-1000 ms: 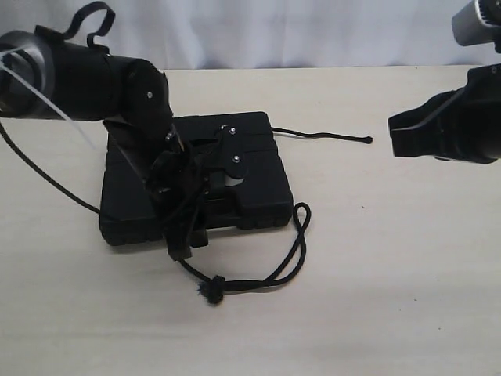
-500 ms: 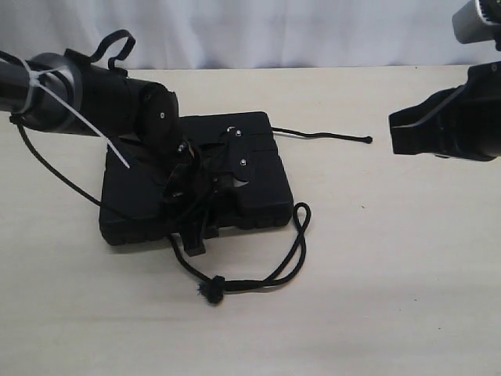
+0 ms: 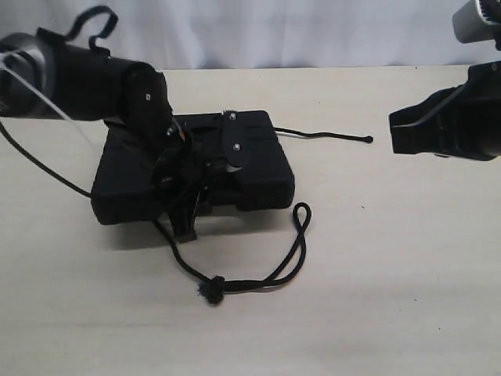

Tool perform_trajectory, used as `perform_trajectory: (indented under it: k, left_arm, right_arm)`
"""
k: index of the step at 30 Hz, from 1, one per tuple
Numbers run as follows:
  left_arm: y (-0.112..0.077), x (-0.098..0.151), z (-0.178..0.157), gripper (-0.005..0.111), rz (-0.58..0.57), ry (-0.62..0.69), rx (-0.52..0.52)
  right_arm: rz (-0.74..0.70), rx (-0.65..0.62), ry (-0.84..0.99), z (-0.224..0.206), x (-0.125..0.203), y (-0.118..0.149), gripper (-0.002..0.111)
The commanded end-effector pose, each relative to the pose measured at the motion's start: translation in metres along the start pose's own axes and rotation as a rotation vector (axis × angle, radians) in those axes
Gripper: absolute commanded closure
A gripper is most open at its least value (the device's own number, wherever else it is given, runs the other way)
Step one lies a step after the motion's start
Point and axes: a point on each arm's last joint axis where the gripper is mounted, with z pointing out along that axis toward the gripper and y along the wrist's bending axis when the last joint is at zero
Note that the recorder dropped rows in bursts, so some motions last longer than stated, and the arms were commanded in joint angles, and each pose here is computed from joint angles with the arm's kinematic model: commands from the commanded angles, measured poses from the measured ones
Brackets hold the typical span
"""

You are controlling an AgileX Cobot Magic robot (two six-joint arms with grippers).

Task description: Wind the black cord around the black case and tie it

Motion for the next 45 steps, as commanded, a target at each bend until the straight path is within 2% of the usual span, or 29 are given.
perform_trajectory:
  k: [1, 7, 16, 22, 27, 30, 33, 35, 37, 41, 45]
  left_arm:
    - [0.006, -0.009, -0.05, 0.107, 0.076, -0.07, -0.148]
    - [0.007, -0.006, -0.078, 0.107, 0.14, -0.047, -0.226]
    - [0.023, 0.013, -0.09, 0.107, 0.108, 0.029, -0.313]
    - [0.031, 0.006, -0.115, 0.107, 0.096, 0.016, -0.342]
    - [0.031, 0.006, -0.118, 0.107, 0.096, 0.033, -0.331]
    - [0.033, 0.007, -0.119, 0.107, 0.121, 0.056, -0.345]
    - [0.034, 0.009, -0.119, 0.107, 0.141, 0.077, -0.359]
    - [0.035, 0.01, -0.12, 0.107, 0.158, 0.096, -0.37]
    - [0.036, 0.011, -0.12, 0.107, 0.169, 0.107, -0.378]
    - [0.036, 0.011, -0.12, 0.107, 0.175, 0.113, -0.382]
    - [0.038, 0.012, -0.122, 0.107, 0.202, 0.135, -0.405]
  right_arm:
    - [-0.015, 0.008, -0.01, 0.0, -0.001, 0.0, 0.104]
    - [-0.013, 0.003, -0.002, 0.0, -0.001, 0.0, 0.101]
    - [-0.001, -0.002, -0.006, 0.0, -0.001, 0.0, 0.075]
    - [0.039, -0.014, 0.049, 0.017, 0.002, -0.002, 0.058]
    - [0.1, -0.046, 0.11, 0.038, 0.008, -0.004, 0.054]
    - [-0.045, -0.113, 0.104, 0.049, 0.008, 0.009, 0.054]
    - [-0.29, -0.146, 0.033, 0.056, 0.005, 0.03, 0.054]
    - [-0.503, -0.105, -0.068, 0.06, -0.002, 0.041, 0.053]
    - [-0.623, -0.005, -0.184, 0.064, -0.012, 0.043, 0.053]
    - [-0.652, 0.154, -0.304, 0.077, -0.022, 0.04, 0.053]
    - [-0.659, 0.163, -0.235, 0.102, -0.011, 0.037, 0.052]
